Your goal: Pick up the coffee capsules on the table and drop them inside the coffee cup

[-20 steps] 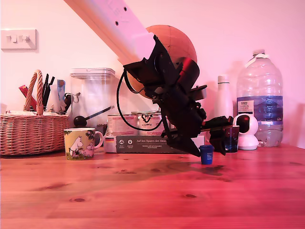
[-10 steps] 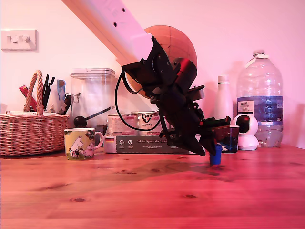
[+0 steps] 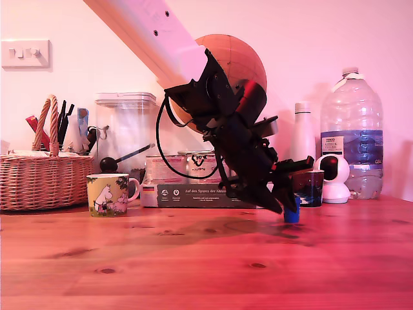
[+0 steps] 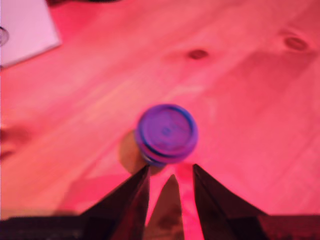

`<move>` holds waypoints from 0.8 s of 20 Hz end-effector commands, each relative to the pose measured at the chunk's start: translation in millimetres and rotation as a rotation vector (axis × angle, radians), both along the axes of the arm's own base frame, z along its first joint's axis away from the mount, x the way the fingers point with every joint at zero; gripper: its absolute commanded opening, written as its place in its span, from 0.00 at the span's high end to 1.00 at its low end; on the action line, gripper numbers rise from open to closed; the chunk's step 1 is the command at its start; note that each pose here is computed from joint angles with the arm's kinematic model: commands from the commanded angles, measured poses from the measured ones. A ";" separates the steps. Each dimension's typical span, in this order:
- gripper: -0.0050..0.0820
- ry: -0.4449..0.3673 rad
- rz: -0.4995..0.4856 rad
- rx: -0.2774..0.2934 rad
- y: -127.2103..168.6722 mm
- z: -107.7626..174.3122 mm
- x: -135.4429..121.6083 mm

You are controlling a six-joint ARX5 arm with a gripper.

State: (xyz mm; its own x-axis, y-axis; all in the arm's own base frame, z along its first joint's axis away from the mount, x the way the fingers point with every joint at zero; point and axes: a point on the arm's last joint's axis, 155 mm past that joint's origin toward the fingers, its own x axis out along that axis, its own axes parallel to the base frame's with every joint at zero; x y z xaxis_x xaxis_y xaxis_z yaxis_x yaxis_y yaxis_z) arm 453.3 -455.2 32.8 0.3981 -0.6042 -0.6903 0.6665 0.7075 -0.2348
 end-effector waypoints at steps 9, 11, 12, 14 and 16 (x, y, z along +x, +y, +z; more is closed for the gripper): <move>0.14 -0.090 0.038 -0.051 -16.9 12.5 11.8; 0.14 -0.101 0.046 -0.060 -21.4 14.0 11.1; 0.14 -0.112 0.057 -0.059 -22.3 14.2 12.5; 0.14 -0.130 0.081 -0.085 -24.1 19.3 18.1; 0.14 -0.140 0.108 -0.111 -23.6 24.1 24.6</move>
